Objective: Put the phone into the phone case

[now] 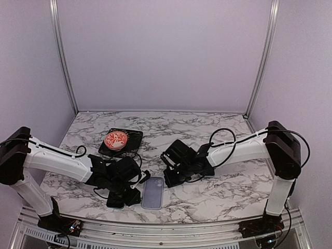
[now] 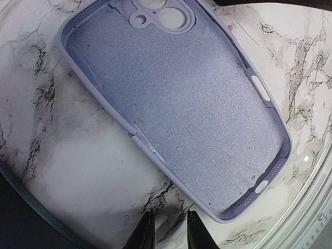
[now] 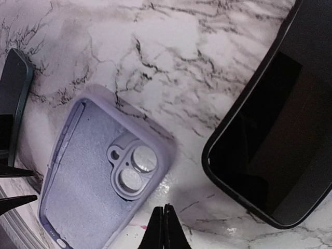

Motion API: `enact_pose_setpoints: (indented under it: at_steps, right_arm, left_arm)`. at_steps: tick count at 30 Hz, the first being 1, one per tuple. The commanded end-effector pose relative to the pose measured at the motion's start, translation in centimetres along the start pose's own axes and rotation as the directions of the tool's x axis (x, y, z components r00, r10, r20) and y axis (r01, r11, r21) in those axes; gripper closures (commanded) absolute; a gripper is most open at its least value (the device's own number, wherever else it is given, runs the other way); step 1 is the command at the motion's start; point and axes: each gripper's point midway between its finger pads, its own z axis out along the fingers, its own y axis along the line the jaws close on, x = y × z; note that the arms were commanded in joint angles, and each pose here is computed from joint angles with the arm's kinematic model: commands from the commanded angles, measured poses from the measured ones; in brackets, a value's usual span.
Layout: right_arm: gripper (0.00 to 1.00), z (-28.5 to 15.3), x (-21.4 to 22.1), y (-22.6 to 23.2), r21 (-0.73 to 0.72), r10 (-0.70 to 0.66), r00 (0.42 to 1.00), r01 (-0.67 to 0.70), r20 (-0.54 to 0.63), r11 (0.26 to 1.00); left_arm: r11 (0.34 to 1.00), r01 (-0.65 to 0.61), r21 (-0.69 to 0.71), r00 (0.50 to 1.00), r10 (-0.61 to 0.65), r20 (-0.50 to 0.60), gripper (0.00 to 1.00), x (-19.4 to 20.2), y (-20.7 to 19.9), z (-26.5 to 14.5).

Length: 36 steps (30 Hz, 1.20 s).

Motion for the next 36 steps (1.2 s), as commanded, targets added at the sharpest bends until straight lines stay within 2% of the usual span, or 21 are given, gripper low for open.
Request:
enact_pose_setpoints:
  at_steps: [1,6,12,17,25,29,36]
  right_arm:
    - [1.00,-1.0,-4.8,0.5,0.052,-0.072,0.994,0.067,0.086,0.996]
    - [1.00,0.2,-7.6,-2.0,0.176,-0.046,0.993,0.026,0.111,0.984]
    - [1.00,1.8,-9.0,-4.2,0.280,-0.048,0.994,0.017,0.103,0.960]
    - [1.00,2.3,-7.5,-5.9,0.346,-0.056,0.997,0.037,0.045,0.938]
    - [1.00,-1.4,-4.9,-10.5,0.460,-0.024,0.999,0.004,0.036,0.888]
    - [1.00,-2.9,-4.4,-11.8,0.455,-0.002,0.998,-0.025,0.058,0.890]
    - [1.00,-3.7,-6.0,-10.4,0.377,-0.045,0.995,0.010,0.085,0.926]
  left_arm:
    - [0.997,0.012,-0.074,1.000,-0.010,0.029,0.79,-0.8,1.2,-1.1]
    - [0.996,0.033,-0.081,0.999,-0.032,0.017,0.78,-0.3,1.7,-0.9]
    - [0.997,-0.006,-0.074,1.000,0.005,-0.010,0.78,0.0,1.6,-0.3]
    - [0.998,-0.020,-0.057,1.000,0.019,-0.024,0.77,0.3,1.3,-0.1]
    - [0.997,-0.057,-0.050,0.998,0.057,0.000,0.76,-0.6,1.0,0.5]
    - [0.997,-0.065,-0.037,0.998,0.065,0.007,0.75,-1.2,0.5,0.9]
    - [0.997,-0.077,-0.017,0.996,0.078,0.042,0.75,-2.9,-0.4,1.3]
